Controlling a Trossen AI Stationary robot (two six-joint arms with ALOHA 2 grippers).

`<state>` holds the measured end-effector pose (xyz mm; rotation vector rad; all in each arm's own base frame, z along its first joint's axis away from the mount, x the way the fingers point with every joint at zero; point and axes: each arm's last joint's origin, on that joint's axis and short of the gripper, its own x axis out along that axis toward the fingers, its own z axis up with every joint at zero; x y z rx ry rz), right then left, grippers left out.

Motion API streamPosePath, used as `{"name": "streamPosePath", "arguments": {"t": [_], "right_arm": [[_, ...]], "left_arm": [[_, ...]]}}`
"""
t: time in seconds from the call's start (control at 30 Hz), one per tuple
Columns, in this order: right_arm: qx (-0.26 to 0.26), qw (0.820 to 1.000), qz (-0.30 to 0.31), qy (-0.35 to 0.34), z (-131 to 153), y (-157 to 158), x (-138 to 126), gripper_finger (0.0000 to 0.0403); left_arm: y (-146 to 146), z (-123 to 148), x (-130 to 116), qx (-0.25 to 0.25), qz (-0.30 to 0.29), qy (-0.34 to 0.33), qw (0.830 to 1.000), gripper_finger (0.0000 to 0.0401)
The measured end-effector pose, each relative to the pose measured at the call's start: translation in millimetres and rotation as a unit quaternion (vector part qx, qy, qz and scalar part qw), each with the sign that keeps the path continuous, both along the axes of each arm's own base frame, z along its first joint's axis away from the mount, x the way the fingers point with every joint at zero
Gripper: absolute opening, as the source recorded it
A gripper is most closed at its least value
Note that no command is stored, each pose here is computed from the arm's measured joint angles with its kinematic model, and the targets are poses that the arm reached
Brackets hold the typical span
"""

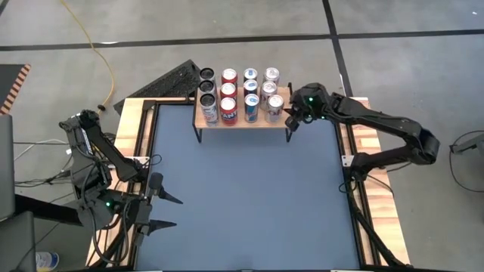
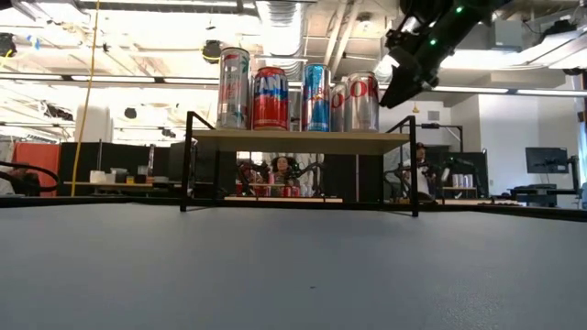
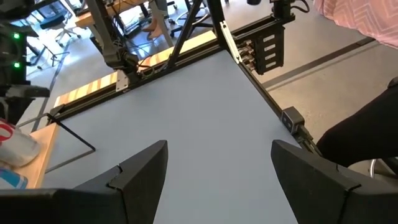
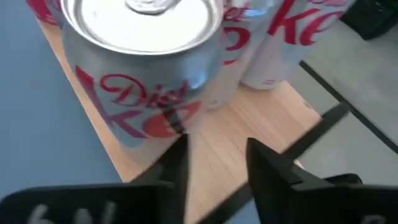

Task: Place canned beverage on shelf
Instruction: Adjust the white soda can

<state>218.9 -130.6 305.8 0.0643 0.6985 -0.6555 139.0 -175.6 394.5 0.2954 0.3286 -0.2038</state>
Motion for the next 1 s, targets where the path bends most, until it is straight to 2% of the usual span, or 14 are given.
{"name": "streamPosePath", "arguments": {"t": [0.1,0.23,0.47,0.63,1.0], "right_arm": [[-0.002,1.000,0.004,0.000,-3.9,-3.2,6.0,0.0100],[-0.001,1.000,0.003,0.002,-6.2,-5.0,8.2,0.0086],[-0.013,1.000,0.001,-0.026,-0.9,-5.9,10.1,0.0082],[0.007,1.000,-0.001,-0.007,-5.2,-1.9,8.6,0.0082],[0.016,1.000,0.016,0.008,-8.2,18.0,16.0,0.0081]], "left_arm": [[0.0,0.0,0.0,0.000,0.000,0.000,1.000,0.0275],[0.0,0.0,0.0,0.001,0.000,0.000,1.000,0.0275],[0.0,0.0,-0.1,0.001,0.000,0.000,1.000,0.0275],[0.2,-0.1,-0.1,-0.003,0.004,0.000,1.000,0.0275],[0.4,-0.7,-0.2,-0.010,0.007,0.004,1.000,0.0275]]}}
